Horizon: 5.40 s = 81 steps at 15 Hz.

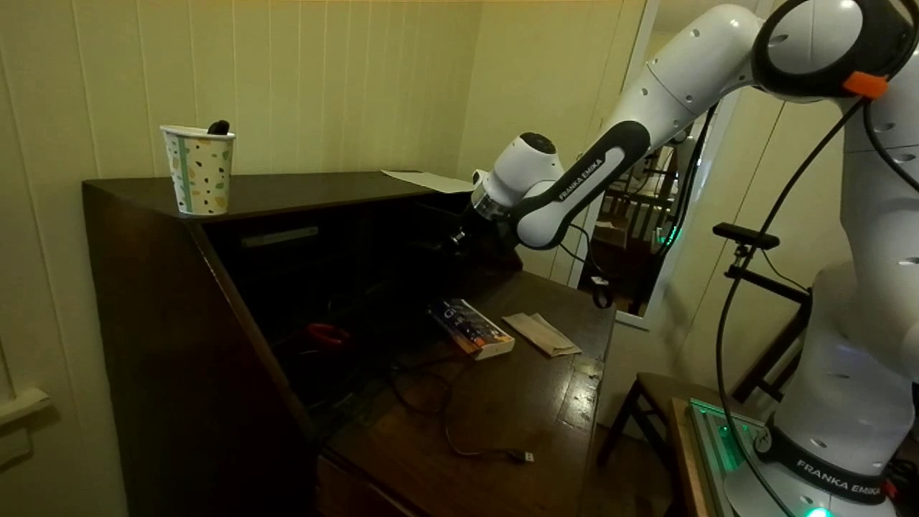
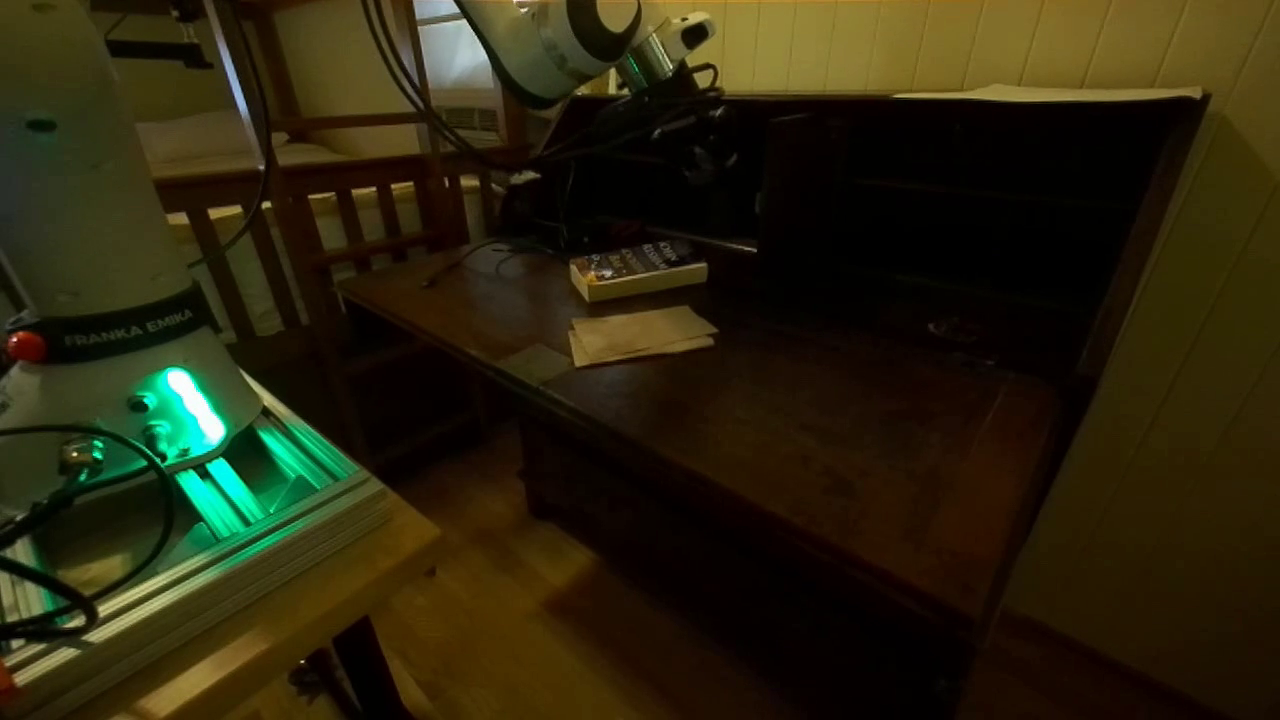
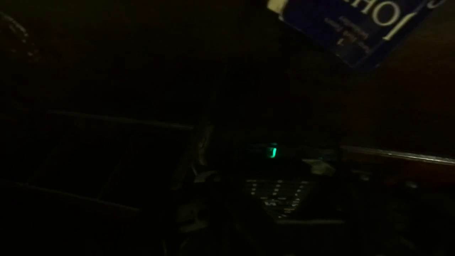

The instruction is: Put the remote control on the middle shelf of the cabinet.

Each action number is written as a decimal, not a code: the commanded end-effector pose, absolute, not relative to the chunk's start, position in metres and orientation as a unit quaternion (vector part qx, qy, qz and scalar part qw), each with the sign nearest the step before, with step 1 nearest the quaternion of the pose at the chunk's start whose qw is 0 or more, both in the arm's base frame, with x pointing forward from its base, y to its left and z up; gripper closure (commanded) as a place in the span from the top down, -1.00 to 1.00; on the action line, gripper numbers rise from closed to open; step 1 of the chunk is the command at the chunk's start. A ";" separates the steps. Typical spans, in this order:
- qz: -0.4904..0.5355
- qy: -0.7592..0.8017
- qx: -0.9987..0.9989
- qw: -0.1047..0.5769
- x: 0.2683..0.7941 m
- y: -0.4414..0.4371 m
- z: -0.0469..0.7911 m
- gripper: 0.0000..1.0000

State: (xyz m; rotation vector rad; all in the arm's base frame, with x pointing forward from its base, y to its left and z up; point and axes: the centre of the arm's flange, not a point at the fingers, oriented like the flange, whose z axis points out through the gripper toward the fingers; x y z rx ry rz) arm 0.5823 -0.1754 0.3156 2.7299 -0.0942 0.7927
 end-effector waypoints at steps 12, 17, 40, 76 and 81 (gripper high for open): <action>0.280 0.030 0.922 0.265 0.606 -0.144 0.264 -0.28; 0.307 0.029 0.911 0.273 0.626 -0.131 0.251 -0.28; 0.378 0.021 0.885 0.271 0.708 -0.154 0.229 -0.28; 0.425 -0.004 0.872 0.242 0.786 -0.173 0.191 -0.28; 0.414 -0.026 0.884 0.214 0.790 -0.177 0.183 -0.28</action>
